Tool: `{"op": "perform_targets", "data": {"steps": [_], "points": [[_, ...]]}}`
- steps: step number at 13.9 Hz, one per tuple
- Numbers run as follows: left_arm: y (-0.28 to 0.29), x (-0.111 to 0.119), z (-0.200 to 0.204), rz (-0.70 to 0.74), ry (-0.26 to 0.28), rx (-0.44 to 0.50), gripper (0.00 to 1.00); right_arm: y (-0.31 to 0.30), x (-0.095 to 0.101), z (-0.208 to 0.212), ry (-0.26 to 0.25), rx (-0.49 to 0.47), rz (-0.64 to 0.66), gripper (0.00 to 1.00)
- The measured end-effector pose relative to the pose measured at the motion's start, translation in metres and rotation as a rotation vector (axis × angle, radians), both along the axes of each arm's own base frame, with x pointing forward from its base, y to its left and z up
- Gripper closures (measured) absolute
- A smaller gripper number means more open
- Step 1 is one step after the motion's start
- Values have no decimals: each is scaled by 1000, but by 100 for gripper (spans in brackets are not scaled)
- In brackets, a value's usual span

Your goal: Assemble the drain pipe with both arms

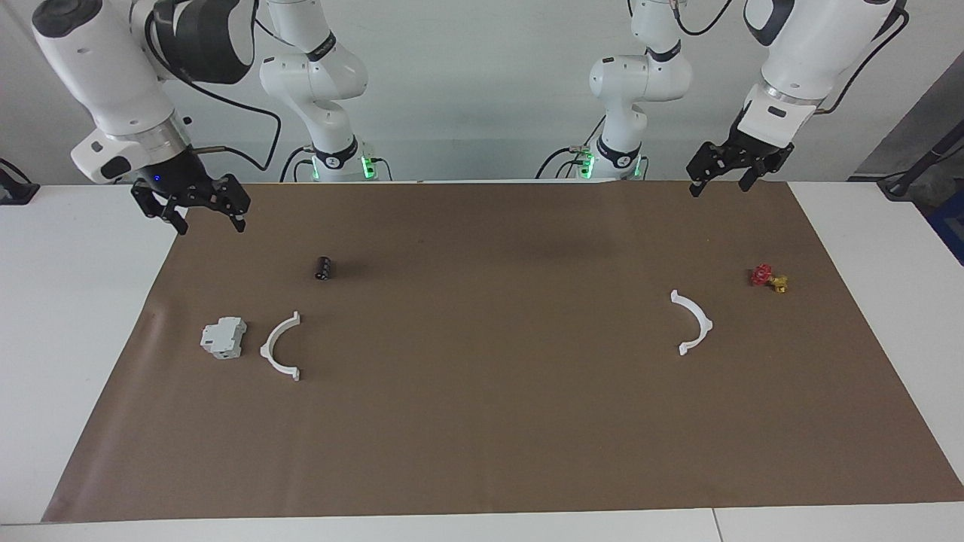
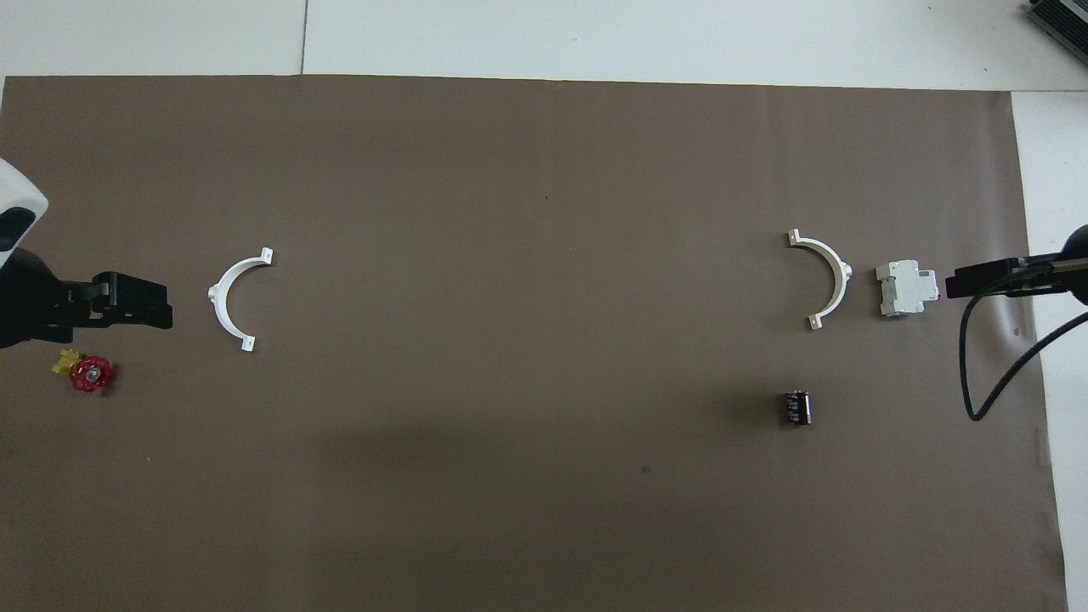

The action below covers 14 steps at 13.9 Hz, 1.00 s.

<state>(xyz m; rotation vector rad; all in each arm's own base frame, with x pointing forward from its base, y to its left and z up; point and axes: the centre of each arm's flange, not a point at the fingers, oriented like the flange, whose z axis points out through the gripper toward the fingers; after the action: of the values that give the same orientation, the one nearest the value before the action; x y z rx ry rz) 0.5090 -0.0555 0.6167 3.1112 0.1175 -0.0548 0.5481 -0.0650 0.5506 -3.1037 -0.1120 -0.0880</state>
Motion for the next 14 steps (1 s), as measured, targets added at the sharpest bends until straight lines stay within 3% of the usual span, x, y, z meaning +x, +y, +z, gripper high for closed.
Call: {"op": "perform_targets", "data": {"steps": [7,11,14], "points": [[0,0,0,0,-1,0,0,16,67,-156,-45,-18,109,0],[0,0,0,0,-2,0,0,24,74,-230,-47,-38,155,0],[0,0,0,0,-2,0,0,24,70,-250,-28,-41,181,0]]}}
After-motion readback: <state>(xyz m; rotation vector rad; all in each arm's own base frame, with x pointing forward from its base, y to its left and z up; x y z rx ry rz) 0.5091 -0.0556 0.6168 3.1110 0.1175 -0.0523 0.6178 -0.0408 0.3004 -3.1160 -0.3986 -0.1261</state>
